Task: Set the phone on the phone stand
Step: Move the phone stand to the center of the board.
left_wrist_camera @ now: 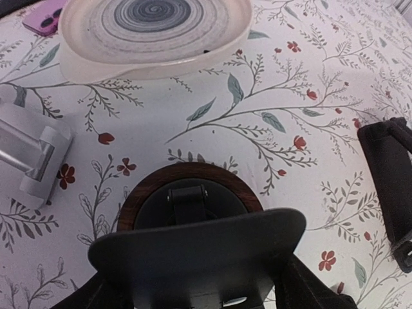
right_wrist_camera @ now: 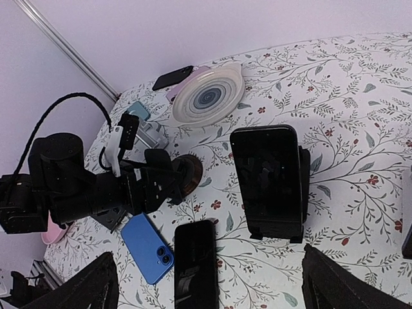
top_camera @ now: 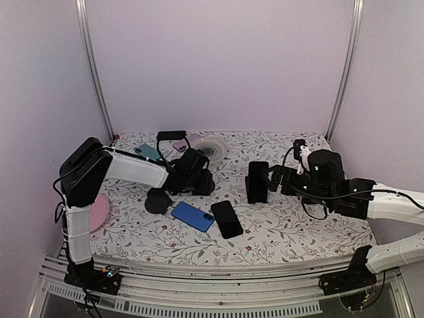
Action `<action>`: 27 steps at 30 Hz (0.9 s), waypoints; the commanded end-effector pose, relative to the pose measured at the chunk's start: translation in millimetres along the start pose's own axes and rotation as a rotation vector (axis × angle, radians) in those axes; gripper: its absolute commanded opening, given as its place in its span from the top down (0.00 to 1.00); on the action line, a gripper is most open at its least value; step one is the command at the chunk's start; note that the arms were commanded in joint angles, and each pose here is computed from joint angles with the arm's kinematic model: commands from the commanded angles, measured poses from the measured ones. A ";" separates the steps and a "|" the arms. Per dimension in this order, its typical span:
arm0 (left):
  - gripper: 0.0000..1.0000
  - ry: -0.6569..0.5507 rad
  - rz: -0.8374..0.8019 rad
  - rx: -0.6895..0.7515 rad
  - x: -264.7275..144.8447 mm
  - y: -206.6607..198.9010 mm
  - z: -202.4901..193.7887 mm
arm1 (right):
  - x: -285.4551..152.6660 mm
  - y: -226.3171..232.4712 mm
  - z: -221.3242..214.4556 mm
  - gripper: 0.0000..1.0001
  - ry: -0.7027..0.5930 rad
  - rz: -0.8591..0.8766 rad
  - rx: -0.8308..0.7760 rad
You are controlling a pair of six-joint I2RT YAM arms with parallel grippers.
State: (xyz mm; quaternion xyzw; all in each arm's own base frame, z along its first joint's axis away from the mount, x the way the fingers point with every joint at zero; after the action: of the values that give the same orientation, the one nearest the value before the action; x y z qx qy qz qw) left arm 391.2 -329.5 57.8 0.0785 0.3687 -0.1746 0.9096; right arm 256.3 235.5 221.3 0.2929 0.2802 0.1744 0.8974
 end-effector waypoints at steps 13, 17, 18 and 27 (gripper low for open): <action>0.42 0.025 0.008 -0.147 -23.6 -37.3 -33.1 | 7.2 9.2 -12.5 0.01 0.055 0.053 0.006; 0.42 0.025 0.006 -0.146 -25.4 -42.9 -36.6 | 10.5 11.1 -18.9 0.01 0.073 0.052 -0.002; 0.41 0.025 0.006 -0.146 -25.7 -43.8 -36.8 | 11.2 11.3 -20.2 0.01 0.076 0.050 -0.005; 0.40 0.013 -0.015 -0.147 -31.8 -49.7 -29.7 | 13.1 14.7 -23.3 0.01 0.083 0.048 -0.019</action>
State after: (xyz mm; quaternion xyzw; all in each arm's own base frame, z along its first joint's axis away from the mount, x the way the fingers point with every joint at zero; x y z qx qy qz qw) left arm 352.9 -352.4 60.7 0.0112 0.3611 -0.1340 0.9228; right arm 249.1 257.0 202.5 0.2774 0.3159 0.2024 0.8845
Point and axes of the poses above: each gripper's point midway between its finger pads, its own x axis out along the fingers, its own y axis along the line the jaws close on, z = x × y, the point moved 2 cm from there along -x, back along the fingers, and after that the axes turned 12 degrees about x, right-handed, at the moved point
